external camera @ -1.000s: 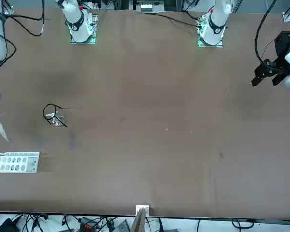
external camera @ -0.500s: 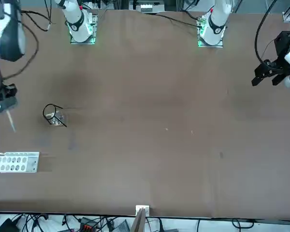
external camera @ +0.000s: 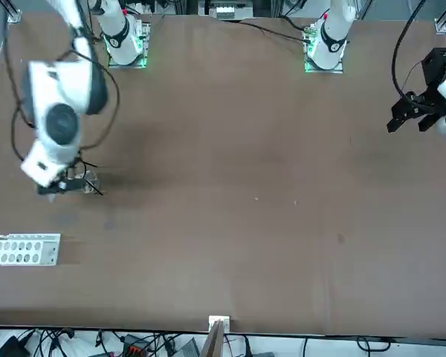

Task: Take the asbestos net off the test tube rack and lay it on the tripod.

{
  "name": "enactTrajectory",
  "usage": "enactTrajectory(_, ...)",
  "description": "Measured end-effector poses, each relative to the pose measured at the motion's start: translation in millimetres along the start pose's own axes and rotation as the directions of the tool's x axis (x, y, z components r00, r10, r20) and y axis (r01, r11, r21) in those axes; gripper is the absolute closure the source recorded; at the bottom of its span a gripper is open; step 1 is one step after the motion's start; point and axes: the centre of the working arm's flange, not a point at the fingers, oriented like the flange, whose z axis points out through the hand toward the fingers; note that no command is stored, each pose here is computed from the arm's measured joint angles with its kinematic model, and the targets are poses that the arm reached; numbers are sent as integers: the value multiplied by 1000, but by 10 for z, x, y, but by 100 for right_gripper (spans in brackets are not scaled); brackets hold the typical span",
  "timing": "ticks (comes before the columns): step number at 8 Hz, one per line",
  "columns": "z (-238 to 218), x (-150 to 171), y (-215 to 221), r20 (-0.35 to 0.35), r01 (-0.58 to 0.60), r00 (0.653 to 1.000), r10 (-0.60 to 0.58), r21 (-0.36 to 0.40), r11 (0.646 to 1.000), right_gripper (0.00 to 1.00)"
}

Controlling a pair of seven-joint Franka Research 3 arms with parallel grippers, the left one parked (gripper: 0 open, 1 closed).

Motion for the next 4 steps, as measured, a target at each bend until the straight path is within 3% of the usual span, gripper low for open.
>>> enactTrajectory(2,246,138,-563,44,-25,998,32,-162,986,98)
enactTrajectory(4,483,165,-924,97,-29,993,62,-311,950,98)
